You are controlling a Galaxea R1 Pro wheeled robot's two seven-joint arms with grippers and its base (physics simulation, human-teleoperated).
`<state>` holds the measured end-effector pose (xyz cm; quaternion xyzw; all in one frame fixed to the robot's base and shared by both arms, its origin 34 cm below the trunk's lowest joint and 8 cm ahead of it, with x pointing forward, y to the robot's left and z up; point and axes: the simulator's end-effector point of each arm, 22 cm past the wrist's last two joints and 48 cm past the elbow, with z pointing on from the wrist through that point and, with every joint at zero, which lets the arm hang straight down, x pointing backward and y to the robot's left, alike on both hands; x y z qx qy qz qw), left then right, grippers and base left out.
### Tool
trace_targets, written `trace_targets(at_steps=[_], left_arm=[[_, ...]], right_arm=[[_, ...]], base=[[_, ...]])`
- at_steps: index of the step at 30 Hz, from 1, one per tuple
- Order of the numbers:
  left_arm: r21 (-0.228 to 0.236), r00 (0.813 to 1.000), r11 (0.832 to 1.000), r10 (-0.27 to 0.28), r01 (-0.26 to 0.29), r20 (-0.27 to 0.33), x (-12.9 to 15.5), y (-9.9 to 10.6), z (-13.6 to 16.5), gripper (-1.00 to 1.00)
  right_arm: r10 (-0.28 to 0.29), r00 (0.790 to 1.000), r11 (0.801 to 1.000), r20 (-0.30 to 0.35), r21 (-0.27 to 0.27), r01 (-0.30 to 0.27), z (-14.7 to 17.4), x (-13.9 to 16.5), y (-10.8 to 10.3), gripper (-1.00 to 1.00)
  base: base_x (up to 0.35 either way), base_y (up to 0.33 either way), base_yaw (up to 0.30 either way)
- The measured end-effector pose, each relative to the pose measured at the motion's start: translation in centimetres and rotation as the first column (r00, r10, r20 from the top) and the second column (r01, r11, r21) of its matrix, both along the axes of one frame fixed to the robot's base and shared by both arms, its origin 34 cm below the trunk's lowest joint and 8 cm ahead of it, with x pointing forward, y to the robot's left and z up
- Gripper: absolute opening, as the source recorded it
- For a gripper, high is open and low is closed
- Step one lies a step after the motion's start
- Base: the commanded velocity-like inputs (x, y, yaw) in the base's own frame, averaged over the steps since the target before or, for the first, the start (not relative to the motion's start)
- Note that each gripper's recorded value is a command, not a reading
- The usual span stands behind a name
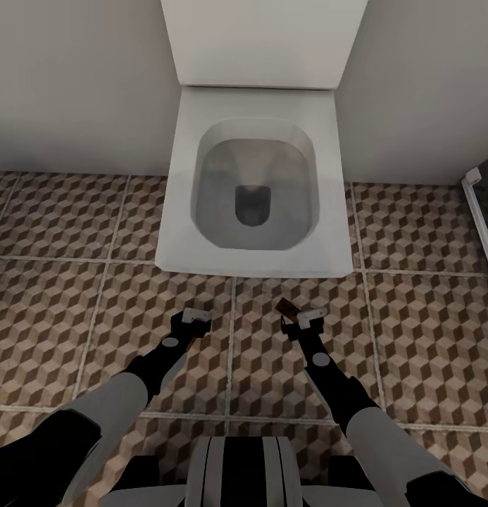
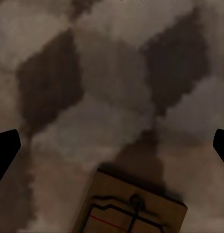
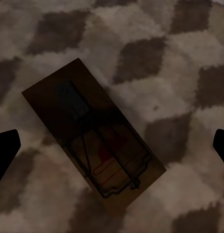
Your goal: Take the four mousetraps from the cabinet in the bathroom and place them on the bathroom floor. Make sure all four end up on the same floor surface, and ensure that at least two of them are either under or directly next to the same bathroom sink.
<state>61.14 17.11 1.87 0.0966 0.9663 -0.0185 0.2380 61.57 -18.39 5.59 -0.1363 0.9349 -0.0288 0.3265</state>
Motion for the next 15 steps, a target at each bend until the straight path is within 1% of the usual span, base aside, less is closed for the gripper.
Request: trace_targets(at_steps=[3, 15], left_arm=[[0.000, 1.000, 1.000, 0.000, 0.000, 0.000, 0.0, 0.0, 0.0, 1.00], [0.001, 0.999, 1.000, -0.001, 0.001, 0.049, 2.3, 0.0, 2.8, 1.00]], right_arm=[[0.000, 1.000, 1.000, 0.000, 0.000, 0.000, 0.0, 0.0, 0.0, 1.00], [0.000, 0.999, 1.000, 0.049, 0.000, 0.000, 2.8, 2.1, 0.0, 1.00]], base=[[0.000, 0.000, 0.000], [0.000, 0.000, 0.000]])
